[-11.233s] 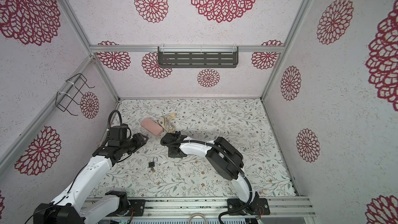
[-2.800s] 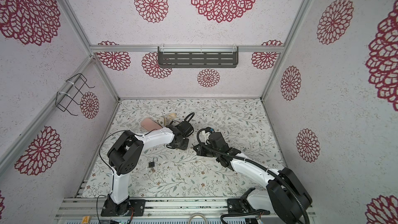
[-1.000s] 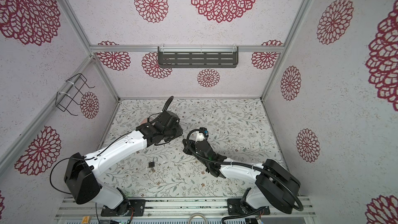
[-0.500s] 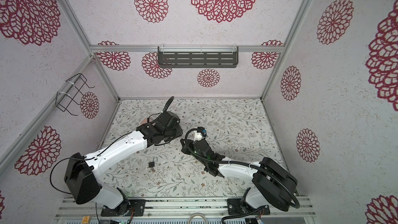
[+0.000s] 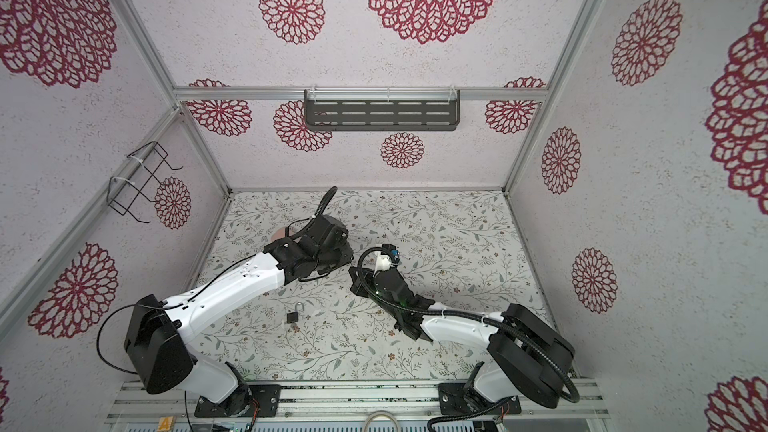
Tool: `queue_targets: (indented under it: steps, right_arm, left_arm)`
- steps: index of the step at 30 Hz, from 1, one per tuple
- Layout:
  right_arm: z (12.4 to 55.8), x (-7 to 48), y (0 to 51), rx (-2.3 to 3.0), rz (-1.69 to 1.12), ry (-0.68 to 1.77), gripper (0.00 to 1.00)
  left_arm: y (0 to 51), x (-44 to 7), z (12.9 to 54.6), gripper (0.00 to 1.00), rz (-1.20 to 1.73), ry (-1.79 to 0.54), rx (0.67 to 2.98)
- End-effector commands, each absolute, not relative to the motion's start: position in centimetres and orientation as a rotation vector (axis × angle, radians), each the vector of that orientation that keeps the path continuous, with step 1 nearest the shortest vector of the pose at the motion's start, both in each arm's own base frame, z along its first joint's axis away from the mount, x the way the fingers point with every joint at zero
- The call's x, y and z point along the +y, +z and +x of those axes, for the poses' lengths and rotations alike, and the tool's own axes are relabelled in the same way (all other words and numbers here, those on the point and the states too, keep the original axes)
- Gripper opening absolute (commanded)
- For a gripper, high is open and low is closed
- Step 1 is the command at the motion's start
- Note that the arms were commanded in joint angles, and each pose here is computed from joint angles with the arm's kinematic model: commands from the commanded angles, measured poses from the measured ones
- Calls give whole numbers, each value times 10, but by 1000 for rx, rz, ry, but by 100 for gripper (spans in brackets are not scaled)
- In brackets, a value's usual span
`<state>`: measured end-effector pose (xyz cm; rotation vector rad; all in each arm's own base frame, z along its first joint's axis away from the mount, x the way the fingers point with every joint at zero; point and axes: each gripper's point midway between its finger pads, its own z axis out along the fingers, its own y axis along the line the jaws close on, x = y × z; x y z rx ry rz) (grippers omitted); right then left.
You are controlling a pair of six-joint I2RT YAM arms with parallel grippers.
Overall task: Unlock with the key
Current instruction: 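Insert the silver key into the gold padlock's keyhole with the right gripper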
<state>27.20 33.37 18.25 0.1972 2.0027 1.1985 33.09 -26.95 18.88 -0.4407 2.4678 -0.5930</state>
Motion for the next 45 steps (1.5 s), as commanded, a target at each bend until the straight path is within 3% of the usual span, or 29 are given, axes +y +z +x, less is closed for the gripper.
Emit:
queue_targets:
  steps: [1,11,45]
  right_arm:
    - [280,329,213,1908,219,1218,0]
    - [277,343,233,1862,173,1319,0]
    - [278,343,205,1941,161,1298,0]
  left_arm:
    - [196,-272,330,0,-429,-601,2446]
    - [192,-270,334,0,-408,-542,2449]
    - [213,-263,334,0,-432,-580,2372]
